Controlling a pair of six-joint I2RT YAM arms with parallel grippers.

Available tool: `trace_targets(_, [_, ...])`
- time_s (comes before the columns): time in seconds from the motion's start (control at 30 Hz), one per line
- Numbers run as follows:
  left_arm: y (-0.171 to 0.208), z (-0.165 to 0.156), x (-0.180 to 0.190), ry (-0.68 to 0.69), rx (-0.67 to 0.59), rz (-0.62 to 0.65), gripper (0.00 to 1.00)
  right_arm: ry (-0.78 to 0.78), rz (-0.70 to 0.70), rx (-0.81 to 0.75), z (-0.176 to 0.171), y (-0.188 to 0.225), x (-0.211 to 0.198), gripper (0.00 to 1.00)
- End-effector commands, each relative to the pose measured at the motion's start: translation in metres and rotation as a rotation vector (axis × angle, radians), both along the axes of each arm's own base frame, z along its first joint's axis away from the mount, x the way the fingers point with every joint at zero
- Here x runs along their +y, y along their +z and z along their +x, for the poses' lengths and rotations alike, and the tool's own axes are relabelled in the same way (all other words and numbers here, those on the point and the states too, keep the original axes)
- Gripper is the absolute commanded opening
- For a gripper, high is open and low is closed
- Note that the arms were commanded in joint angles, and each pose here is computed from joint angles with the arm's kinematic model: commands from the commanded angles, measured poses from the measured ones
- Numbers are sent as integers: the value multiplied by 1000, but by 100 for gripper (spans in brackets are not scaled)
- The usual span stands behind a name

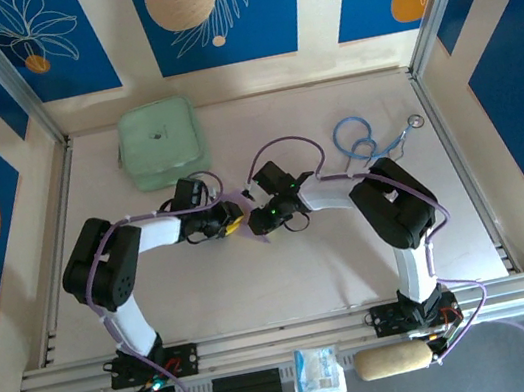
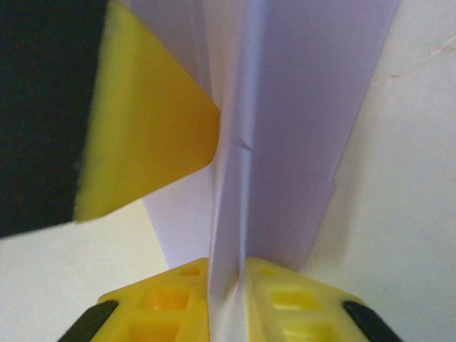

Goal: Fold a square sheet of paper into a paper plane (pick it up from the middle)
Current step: Fourth fold the wing at the center of the table.

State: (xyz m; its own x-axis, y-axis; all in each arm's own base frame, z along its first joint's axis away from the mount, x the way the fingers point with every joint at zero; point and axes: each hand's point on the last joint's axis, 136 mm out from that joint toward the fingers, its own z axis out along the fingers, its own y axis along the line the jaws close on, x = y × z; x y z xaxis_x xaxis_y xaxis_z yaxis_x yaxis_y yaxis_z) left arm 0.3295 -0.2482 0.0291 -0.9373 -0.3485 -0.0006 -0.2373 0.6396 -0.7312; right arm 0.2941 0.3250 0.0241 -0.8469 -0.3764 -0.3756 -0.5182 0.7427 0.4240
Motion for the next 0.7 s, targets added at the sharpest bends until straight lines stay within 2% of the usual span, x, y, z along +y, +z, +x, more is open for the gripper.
trace_targets(0.0, [-20, -7, 6, 15, 66, 66, 33, -19, 32, -2, -2, 15, -3, 22])
trace_targets(0.2, [-23, -9, 9, 21, 80, 82, 33, -53, 41, -53, -2, 20, -8, 26])
trace_targets(0.43, [-26, -10, 11, 30, 97, 95, 32, -38, 20, -180, -8, 21, -4, 32])
trace_targets(0.67, [-27, -11, 12, 36, 104, 100, 29, -36, -34, -223, -9, 9, 0, 31])
